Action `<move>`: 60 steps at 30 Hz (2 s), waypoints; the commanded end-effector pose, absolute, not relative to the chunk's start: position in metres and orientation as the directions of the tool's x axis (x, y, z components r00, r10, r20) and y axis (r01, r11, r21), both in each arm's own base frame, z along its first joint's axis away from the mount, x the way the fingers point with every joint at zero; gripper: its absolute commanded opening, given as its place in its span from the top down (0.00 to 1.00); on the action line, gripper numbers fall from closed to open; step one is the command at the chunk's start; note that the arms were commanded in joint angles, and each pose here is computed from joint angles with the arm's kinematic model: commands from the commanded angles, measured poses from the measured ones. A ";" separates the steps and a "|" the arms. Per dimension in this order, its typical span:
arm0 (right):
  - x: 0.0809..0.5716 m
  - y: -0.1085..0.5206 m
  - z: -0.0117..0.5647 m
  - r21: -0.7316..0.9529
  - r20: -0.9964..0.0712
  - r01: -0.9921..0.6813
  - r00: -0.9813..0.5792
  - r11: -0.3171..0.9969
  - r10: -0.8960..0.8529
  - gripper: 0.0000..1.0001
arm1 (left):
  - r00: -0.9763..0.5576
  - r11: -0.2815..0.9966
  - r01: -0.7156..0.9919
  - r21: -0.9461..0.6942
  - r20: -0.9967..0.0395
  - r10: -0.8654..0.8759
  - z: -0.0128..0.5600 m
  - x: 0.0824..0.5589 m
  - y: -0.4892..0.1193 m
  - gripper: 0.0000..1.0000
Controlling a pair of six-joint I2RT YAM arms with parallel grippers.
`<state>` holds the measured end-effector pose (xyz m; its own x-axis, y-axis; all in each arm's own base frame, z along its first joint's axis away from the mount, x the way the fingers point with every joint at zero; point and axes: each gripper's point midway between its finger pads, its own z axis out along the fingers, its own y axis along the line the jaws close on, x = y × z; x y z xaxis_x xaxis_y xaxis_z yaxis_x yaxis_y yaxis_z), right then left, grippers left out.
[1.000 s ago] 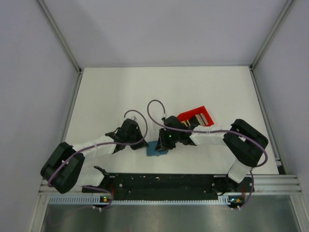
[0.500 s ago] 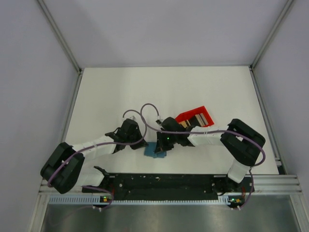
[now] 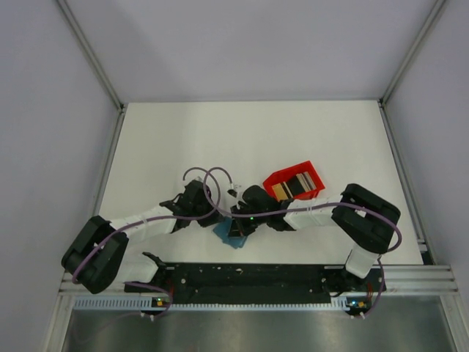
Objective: Put the credit cards into the card holder
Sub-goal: Open the card holder at the center of the board.
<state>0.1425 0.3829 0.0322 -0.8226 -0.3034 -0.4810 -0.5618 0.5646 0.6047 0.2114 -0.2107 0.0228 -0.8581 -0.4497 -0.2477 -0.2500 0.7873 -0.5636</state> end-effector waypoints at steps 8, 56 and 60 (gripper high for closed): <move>0.127 0.438 0.094 0.630 -0.667 -0.718 -0.695 0.296 -0.268 1.00 | -0.861 0.804 -0.347 -0.482 -0.176 -0.477 -0.006 0.186 -0.195 1.00; 0.140 0.333 0.006 0.505 -0.290 -0.377 -0.921 0.777 -0.258 0.64 | -0.843 0.881 -0.202 -0.427 -0.382 -0.378 0.040 0.187 -0.161 0.50; 0.167 0.331 0.012 0.425 -0.397 -0.464 -0.867 0.777 -0.301 0.64 | -0.847 0.907 -0.150 -0.393 -0.422 -0.322 0.050 0.194 -0.160 0.48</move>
<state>0.1305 0.3529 0.0298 -0.9176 -0.2723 -0.2896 -0.3964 0.6827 0.6138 0.1809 -0.1655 0.0335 -0.8563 -0.3896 -0.3390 -0.2183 0.8680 -0.4460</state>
